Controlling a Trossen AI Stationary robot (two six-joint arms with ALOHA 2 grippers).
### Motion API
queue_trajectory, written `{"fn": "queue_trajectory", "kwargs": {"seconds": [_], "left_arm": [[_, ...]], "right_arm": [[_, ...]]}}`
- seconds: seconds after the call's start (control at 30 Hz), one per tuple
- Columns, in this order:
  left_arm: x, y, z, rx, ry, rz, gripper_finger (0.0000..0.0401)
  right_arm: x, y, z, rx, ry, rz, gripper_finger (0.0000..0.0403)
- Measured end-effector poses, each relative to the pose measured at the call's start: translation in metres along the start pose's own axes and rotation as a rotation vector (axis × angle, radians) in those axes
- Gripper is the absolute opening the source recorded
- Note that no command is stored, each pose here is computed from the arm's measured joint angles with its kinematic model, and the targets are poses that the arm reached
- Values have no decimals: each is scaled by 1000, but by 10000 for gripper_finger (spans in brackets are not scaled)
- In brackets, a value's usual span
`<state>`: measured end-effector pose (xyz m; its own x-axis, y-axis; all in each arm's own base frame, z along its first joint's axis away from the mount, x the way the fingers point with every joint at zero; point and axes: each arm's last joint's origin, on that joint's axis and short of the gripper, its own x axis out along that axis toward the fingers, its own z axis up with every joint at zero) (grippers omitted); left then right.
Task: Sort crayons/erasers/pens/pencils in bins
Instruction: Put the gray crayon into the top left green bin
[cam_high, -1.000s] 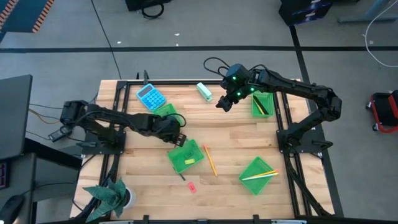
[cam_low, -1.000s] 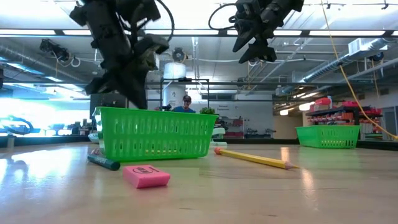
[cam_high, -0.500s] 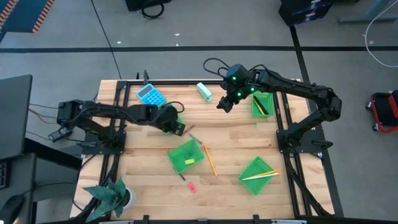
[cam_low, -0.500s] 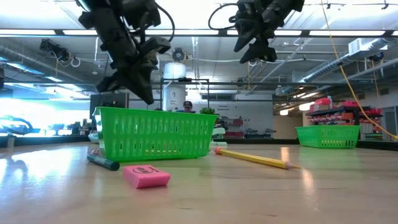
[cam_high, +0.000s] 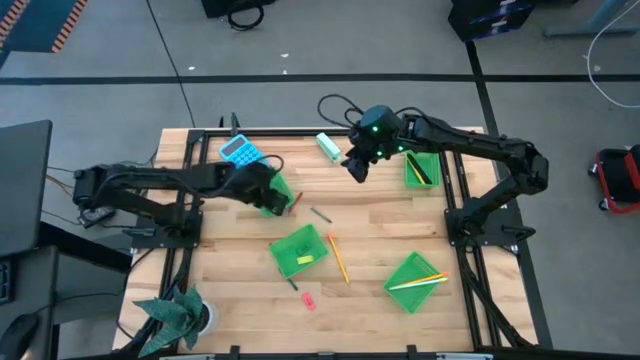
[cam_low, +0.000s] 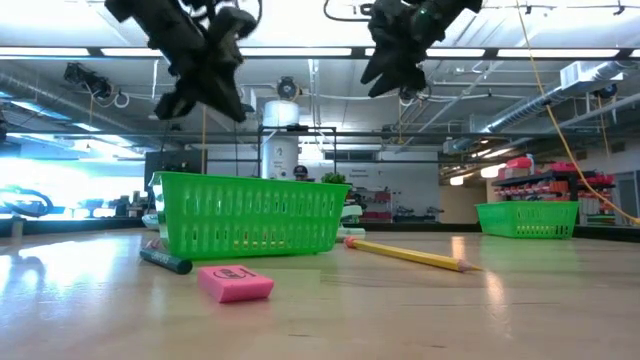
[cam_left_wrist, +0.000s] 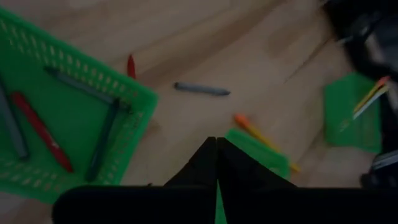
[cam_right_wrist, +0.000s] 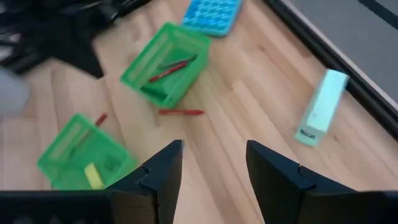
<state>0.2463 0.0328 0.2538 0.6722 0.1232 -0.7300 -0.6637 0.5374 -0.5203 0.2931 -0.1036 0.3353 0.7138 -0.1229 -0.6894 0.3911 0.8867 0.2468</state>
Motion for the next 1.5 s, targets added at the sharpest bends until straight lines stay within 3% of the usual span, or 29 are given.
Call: {"fn": "queue_trajectory", "kwargs": {"seconds": [0.17,0.43,0.63,0.93,1.13,1.5], "left_arm": [[-25,-2,4,6,-92,-60,10],[-49,1,3,12,-125,-83,32],[-59,4,1,12,-130,-89,21],[-58,4,0,16,-111,-93,19],[-58,4,-1,-27,-107,-98,21],[-53,-4,-8,-71,-72,-118,19]], "right_arm": [[23,-6,-4,180,69,-30,184],[80,-12,-18,257,242,-1,184],[112,-5,-33,173,345,-65,184],[137,1,-39,-30,366,-163,184],[158,-5,-50,-133,417,-160,184],[190,-20,-66,-110,491,-110,184]]}}
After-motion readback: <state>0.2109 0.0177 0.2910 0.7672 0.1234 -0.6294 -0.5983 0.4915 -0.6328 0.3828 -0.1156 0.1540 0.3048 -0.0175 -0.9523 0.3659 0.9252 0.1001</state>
